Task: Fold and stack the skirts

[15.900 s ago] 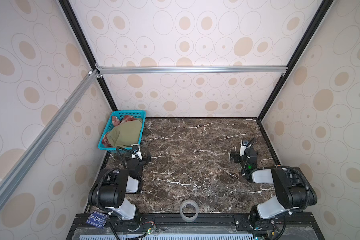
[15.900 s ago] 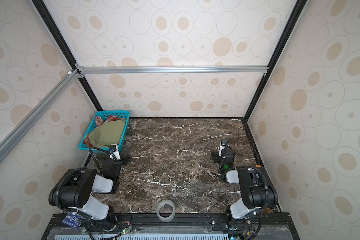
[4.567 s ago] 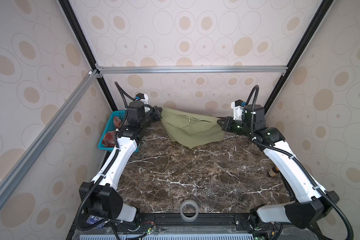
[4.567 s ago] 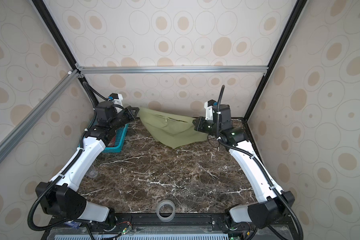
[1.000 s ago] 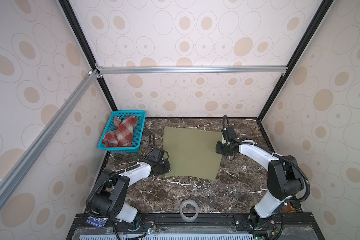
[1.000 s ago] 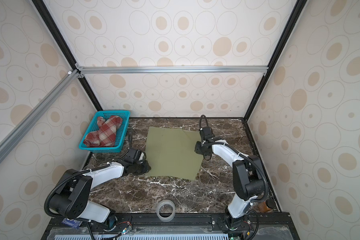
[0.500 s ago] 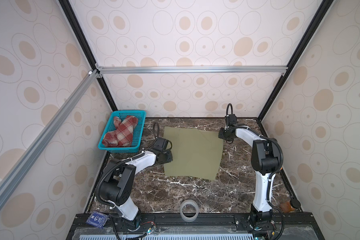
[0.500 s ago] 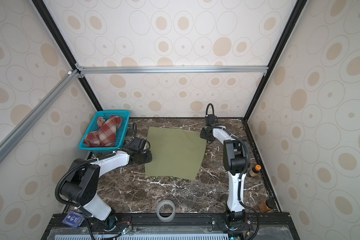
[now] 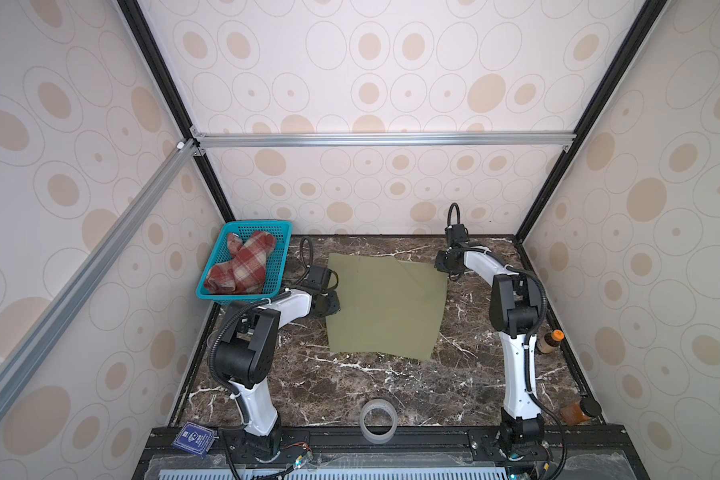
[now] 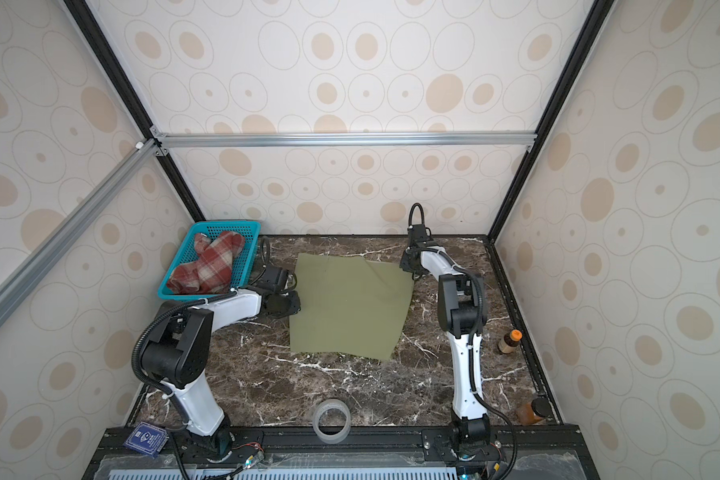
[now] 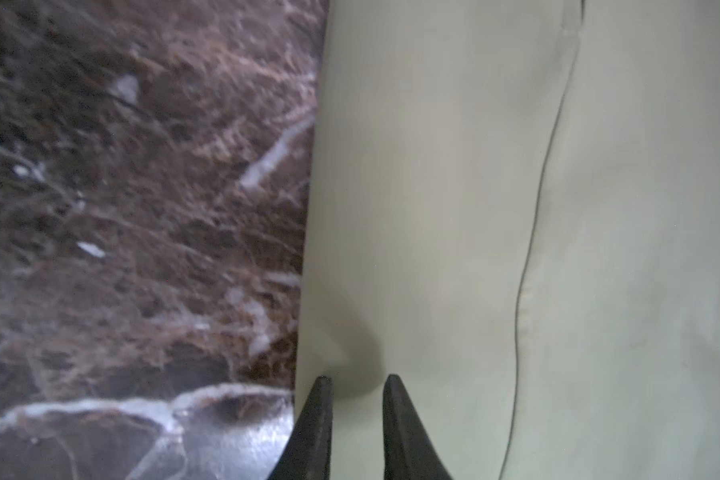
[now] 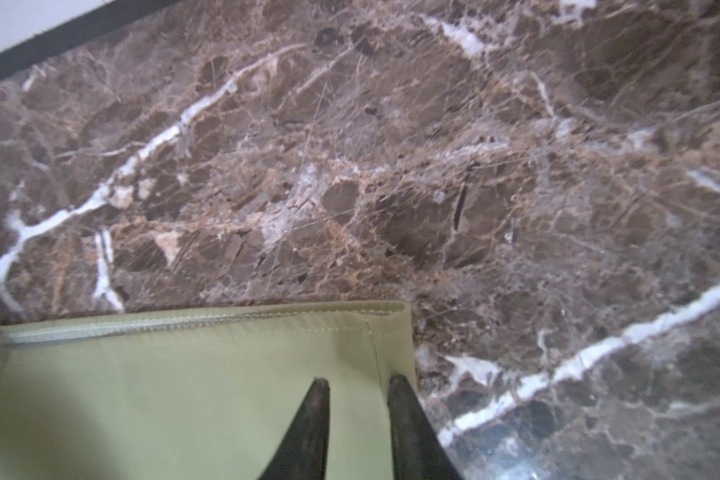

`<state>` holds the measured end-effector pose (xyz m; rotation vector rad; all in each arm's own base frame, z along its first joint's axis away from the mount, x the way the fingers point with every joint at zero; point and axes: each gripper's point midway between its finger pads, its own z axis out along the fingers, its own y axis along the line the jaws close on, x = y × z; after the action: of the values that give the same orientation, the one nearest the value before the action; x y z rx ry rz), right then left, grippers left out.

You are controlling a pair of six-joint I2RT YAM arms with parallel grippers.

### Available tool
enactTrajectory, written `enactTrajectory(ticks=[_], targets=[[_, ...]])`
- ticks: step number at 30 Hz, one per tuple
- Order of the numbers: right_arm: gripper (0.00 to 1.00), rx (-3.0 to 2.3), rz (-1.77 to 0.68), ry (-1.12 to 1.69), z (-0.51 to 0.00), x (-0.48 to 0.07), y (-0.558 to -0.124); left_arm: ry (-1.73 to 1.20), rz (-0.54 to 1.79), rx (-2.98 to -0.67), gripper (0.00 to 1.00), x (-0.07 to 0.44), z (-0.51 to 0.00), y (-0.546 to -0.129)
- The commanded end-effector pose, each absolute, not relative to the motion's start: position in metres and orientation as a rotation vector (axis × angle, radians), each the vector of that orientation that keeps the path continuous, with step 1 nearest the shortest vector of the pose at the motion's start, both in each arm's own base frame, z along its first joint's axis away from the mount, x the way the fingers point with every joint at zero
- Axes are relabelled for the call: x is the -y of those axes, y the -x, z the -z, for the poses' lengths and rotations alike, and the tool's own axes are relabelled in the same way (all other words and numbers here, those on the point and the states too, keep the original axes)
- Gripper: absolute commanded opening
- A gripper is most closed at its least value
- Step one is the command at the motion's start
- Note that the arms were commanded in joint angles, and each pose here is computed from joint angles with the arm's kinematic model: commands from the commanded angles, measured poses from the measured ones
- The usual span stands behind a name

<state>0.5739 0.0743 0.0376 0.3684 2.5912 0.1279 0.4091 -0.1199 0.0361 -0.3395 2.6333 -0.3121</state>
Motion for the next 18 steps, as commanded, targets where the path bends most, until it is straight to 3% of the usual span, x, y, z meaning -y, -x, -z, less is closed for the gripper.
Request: enactTrajectory(ticks=[1,5,9,14,18], targets=[[0.24,-2.603,-0.055,-0.360,-0.036,-0.064,-0.575,0.339,0.300,-2.596,0.23,0.113,-0.045,-0.426],[0.23,-2.602,-0.019,-0.368,-0.035,-0.057,-0.574,0.338,0.303,-2.605,0.22,0.114,-0.039,-0.432],[0.33,-2.609,0.003,-0.365,-0.033,-0.054,-0.572,0.331,0.311,-2.605,0.22,0.117,-0.036,-0.438],[0.26,-2.629,-0.002,-0.339,-0.026,-0.056,-0.571,0.323,0.307,-2.607,0.22,0.118,-0.033,-0.444],[0.07,-2.639,0.002,-0.333,-0.024,-0.055,-0.570,0.329,0.305,-2.613,0.21,0.118,-0.029,-0.446]])
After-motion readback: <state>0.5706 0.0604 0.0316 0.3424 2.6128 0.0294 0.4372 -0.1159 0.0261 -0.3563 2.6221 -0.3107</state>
